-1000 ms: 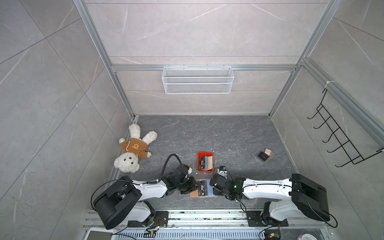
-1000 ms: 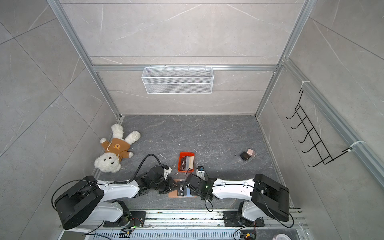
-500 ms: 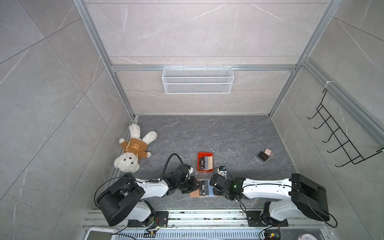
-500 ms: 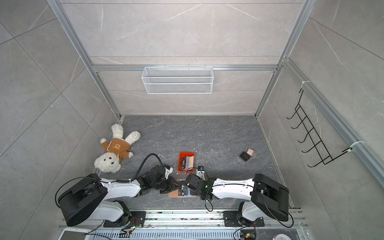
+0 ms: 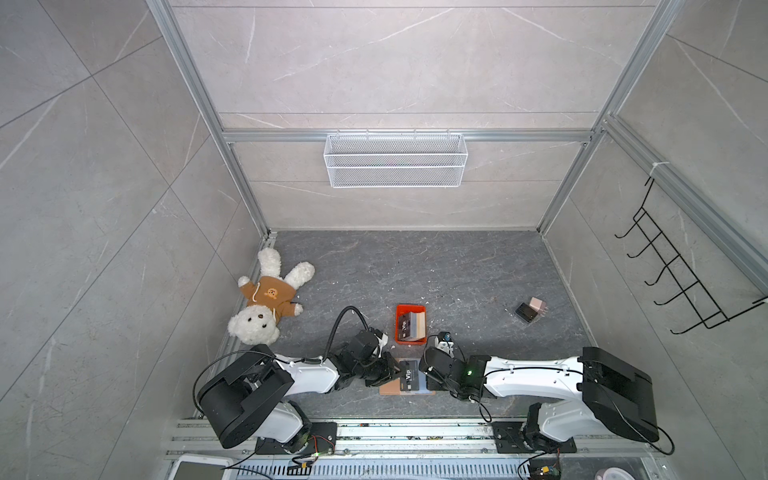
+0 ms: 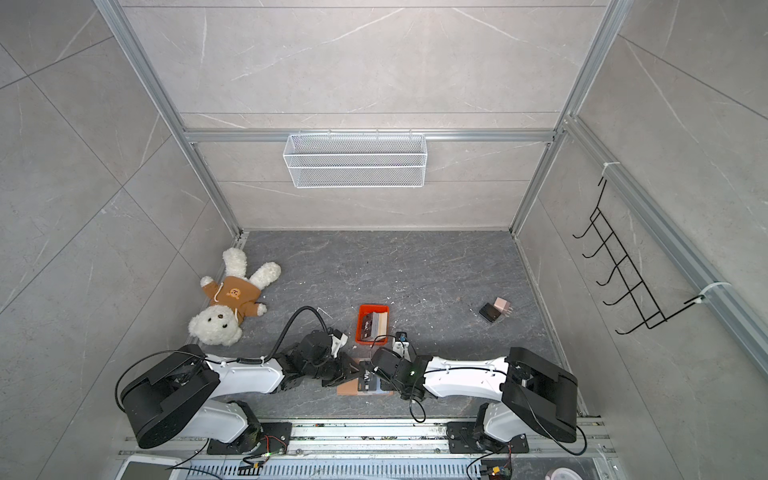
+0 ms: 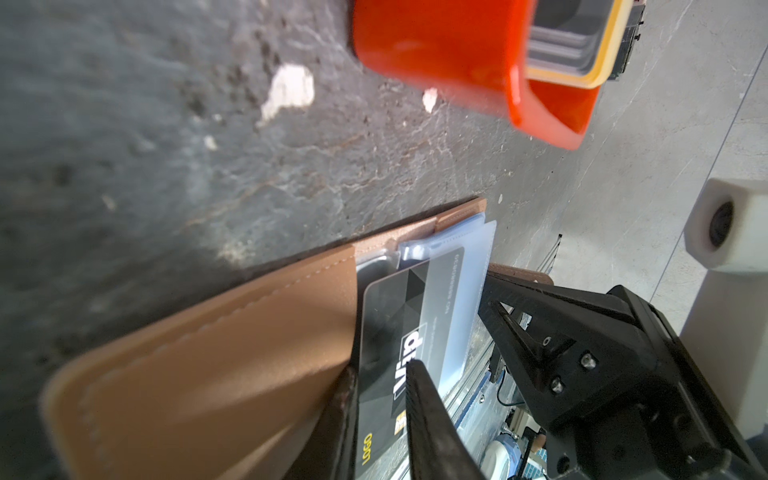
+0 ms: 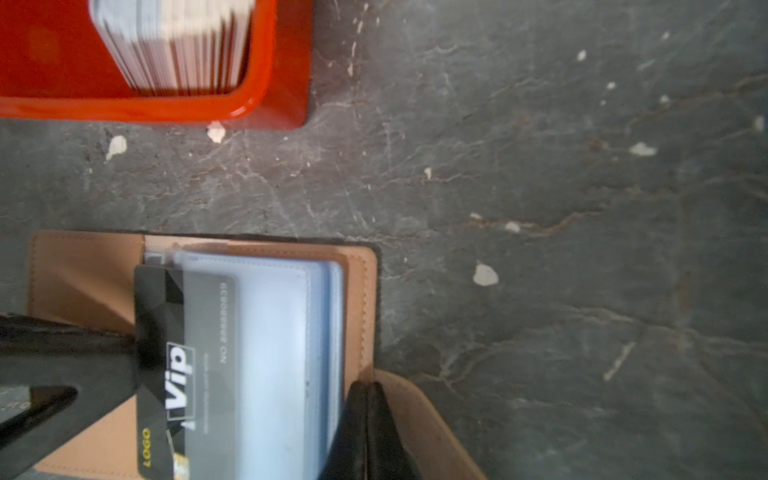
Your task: Put the credit cards into the card holder
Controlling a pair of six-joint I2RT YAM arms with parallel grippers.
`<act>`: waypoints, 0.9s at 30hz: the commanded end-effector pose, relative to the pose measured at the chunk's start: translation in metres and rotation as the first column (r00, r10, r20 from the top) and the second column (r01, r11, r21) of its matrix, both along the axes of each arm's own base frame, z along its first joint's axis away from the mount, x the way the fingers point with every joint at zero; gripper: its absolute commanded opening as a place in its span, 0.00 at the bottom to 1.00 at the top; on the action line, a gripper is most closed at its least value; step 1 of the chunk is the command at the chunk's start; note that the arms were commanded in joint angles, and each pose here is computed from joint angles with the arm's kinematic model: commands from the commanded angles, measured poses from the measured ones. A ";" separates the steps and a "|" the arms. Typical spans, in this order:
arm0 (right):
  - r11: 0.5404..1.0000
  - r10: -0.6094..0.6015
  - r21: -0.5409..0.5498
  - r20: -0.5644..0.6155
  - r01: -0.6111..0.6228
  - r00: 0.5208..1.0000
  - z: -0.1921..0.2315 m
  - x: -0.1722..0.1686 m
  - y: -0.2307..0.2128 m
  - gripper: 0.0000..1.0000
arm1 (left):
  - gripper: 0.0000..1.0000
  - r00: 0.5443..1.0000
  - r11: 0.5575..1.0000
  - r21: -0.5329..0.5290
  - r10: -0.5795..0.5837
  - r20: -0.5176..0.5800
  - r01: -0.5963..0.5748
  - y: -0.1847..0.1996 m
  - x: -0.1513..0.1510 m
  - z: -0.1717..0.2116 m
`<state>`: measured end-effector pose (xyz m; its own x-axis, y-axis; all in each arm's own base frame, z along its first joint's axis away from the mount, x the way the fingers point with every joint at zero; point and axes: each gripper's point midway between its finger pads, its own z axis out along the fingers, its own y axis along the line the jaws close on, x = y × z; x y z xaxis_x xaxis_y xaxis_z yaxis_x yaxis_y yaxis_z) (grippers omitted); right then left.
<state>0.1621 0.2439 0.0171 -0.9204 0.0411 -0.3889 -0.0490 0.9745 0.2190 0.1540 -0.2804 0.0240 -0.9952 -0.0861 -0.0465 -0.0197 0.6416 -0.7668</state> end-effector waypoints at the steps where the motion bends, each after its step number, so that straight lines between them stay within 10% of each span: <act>1: 0.993 -0.017 -0.121 -0.017 0.014 1.000 -0.017 -0.004 -0.026 0.06 | 0.24 1.000 1.000 -0.022 0.004 0.003 -0.004 -0.007 0.005 0.006; 27: 0.992 -0.018 -0.125 -0.020 0.015 1.000 -0.020 -0.005 -0.027 0.05 | 0.23 1.000 0.997 -0.076 -0.011 0.008 0.012 -0.021 0.005 0.016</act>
<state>0.1621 0.2439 0.0170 -0.9204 0.0411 -0.3889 -0.0490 0.9745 0.2190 0.1528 -0.2891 0.0265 -0.9959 -0.0865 -0.0282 -0.0310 0.6140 -0.7887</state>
